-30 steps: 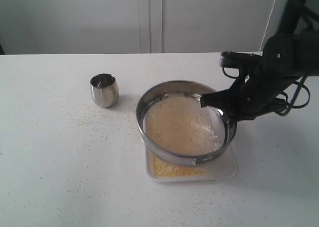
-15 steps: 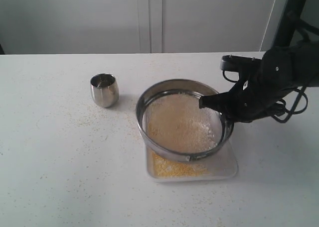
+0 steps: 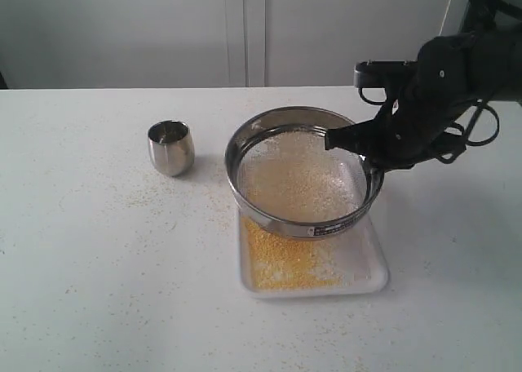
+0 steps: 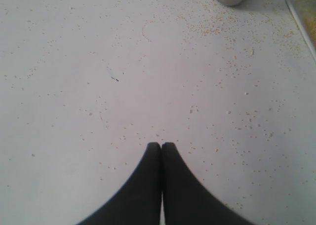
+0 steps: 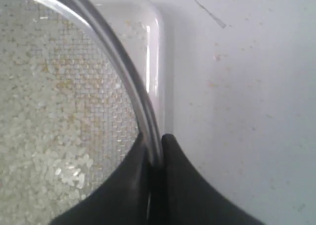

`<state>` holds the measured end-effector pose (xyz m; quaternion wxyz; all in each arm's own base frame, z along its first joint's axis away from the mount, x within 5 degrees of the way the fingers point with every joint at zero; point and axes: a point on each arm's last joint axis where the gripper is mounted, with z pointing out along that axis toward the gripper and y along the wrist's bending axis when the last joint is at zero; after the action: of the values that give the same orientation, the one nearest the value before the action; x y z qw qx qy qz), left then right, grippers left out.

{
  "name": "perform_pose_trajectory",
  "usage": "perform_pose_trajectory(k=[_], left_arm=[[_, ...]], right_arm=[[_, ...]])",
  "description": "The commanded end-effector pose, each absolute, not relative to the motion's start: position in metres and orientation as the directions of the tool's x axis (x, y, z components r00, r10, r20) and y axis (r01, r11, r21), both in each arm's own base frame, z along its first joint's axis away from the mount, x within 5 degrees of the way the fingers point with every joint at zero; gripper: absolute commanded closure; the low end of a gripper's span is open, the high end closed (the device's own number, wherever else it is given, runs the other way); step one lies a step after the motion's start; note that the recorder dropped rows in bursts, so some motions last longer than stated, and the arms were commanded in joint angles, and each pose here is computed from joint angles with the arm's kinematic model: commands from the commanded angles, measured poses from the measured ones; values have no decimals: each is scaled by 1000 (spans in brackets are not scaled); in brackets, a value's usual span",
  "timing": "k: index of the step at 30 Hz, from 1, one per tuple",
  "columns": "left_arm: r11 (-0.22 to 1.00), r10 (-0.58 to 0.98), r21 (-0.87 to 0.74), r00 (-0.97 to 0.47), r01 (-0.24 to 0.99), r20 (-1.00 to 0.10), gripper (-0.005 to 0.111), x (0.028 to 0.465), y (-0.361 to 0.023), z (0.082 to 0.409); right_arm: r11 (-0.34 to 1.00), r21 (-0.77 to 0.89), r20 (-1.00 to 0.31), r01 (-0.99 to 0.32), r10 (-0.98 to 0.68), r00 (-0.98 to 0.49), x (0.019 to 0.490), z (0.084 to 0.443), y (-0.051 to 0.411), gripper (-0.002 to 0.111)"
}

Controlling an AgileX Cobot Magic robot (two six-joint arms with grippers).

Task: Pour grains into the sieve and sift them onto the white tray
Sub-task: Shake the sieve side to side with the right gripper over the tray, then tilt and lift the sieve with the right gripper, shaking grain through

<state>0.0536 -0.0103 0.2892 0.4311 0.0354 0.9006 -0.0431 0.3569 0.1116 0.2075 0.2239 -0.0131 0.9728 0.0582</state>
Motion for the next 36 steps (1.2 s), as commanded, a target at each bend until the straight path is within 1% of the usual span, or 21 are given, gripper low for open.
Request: perform_pose_trajectory(k=[1, 2, 4, 5, 6, 7, 8, 10, 11, 14, 15, 18, 19, 22, 23, 25, 29, 30, 33, 34, 36], left_arm=[[994, 24, -48, -624, 99, -781, 107, 52, -10, 289], [994, 24, -48, -624, 99, -781, 107, 52, -10, 289], [994, 24, -48, -624, 99, -781, 107, 52, -10, 289], [994, 24, -48, -624, 99, -781, 107, 52, -10, 289], [994, 24, -48, -624, 99, -781, 107, 52, -10, 289], [994, 24, -48, -624, 99, -781, 107, 52, -10, 289], [994, 24, -48, -624, 99, -781, 107, 52, -10, 289], [994, 24, -48, -624, 99, -781, 107, 52, -10, 289], [994, 24, -48, -624, 99, -781, 107, 52, -10, 289], [994, 24, -48, -624, 99, -781, 107, 52, -10, 289], [994, 24, -48, -624, 99, -781, 107, 52, -10, 289], [994, 24, -48, -624, 99, -781, 107, 52, -10, 289], [994, 24, -48, -624, 99, -781, 107, 52, -10, 289], [994, 24, -48, -624, 99, -781, 107, 52, -10, 289], [994, 24, -48, -624, 99, -781, 107, 52, -10, 289], [994, 24, -48, -624, 99, -781, 107, 52, -10, 289], [994, 24, -48, -624, 99, -781, 107, 52, -10, 289], [994, 24, -48, -624, 99, -781, 107, 52, -10, 289], [994, 24, -48, -624, 99, -781, 107, 52, -10, 289], [994, 24, -48, -624, 99, -781, 107, 52, -10, 289], [994, 24, -48, -624, 99, -781, 107, 52, -10, 289]], right_arm=[[984, 17, -290, -179, -167, -942, 334, 207, 108, 108], [982, 43, -434, -184, -148, -889, 343, 211, 111, 108], [984, 148, -595, -102, 7, -803, 364, 214, 118, 108], [982, 180, -554, -52, 57, -830, 362, 213, 118, 108], [989, 143, -410, -36, 26, -912, 347, 211, 116, 108], [993, 105, -328, -57, -19, -945, 337, 209, 115, 108], [993, 60, -335, -98, -72, -939, 330, 206, 111, 108], [983, 128, -595, -135, -33, -803, 350, 205, 118, 108], [980, 152, -617, -125, -5, -787, 354, 203, 120, 108], [994, 90, -332, -59, -26, -943, 327, 199, 111, 108], [995, 66, -339, -76, -49, -940, 324, 195, 108, 108], [983, 118, -606, -140, -40, -795, 346, 194, 116, 108], [981, 130, -631, -143, -30, -775, 350, 193, 117, 108], [982, 184, -498, -42, 57, -866, 339, 196, 117, 108], [988, 149, -396, -28, 34, -918, 328, 196, 113, 108], [993, 118, -340, -26, 15, -940, 319, 192, 109, 108], [974, 208, -632, -86, 67, -772, 345, 199, 117, 108], [973, 212, -645, -89, 71, -761, 346, 200, 118, 108], [989, 146, -411, -34, 29, -911, 321, 208, 110, 108], [989, 143, -436, -44, 23, -900, 322, 209, 110, 108], [979, 183, -601, -86, 42, -798, 337, 214, 114, 108]])
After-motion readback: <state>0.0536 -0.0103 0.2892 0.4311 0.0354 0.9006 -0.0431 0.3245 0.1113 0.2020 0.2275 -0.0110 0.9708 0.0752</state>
